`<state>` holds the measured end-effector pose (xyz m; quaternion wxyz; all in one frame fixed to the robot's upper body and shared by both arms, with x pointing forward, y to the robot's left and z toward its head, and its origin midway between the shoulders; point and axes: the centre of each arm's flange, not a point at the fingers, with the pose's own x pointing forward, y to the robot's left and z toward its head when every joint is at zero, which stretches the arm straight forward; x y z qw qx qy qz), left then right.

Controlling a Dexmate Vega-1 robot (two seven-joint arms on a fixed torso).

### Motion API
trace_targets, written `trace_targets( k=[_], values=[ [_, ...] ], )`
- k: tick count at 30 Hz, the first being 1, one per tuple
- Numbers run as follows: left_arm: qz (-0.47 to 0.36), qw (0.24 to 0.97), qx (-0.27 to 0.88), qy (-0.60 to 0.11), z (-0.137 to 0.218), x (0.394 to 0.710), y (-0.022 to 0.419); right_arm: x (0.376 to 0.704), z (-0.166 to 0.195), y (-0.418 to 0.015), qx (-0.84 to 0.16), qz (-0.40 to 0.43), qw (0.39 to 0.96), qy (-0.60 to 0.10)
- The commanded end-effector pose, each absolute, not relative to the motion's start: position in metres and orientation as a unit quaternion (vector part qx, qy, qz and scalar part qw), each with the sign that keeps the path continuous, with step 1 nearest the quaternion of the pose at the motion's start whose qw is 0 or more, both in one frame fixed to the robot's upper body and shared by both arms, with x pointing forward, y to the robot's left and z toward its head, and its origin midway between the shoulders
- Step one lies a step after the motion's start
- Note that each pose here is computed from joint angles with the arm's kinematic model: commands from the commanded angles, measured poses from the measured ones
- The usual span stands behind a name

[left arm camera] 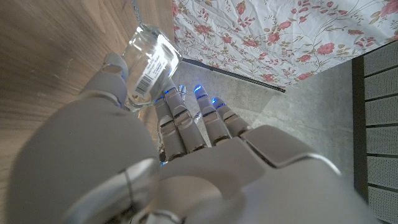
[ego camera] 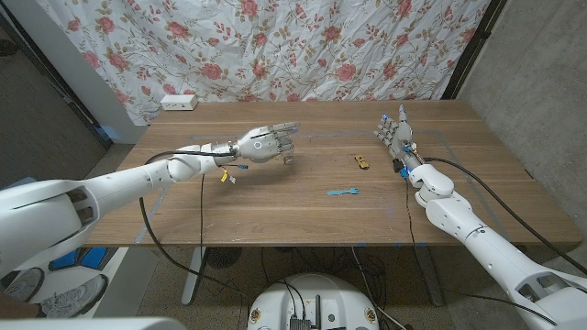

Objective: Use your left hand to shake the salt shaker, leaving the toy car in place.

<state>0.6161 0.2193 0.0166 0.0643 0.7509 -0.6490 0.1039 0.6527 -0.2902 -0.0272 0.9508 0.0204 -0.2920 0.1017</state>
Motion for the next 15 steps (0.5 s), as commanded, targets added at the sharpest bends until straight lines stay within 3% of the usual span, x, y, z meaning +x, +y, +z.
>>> trace_targets(
  k=[1, 15],
  values=[
    [0.129, 0.048, 0.753, -0.643, 0.033, 0.616, 0.226, 0.653, -0.027, -0.290, 0.021, 0.102, 0.951, -0.292],
    [0.176, 0.034, 0.753, -0.633, 0.062, 0.612, 0.237, 0.653, -0.027, -0.290, 0.021, 0.102, 0.951, -0.292]
  ],
)
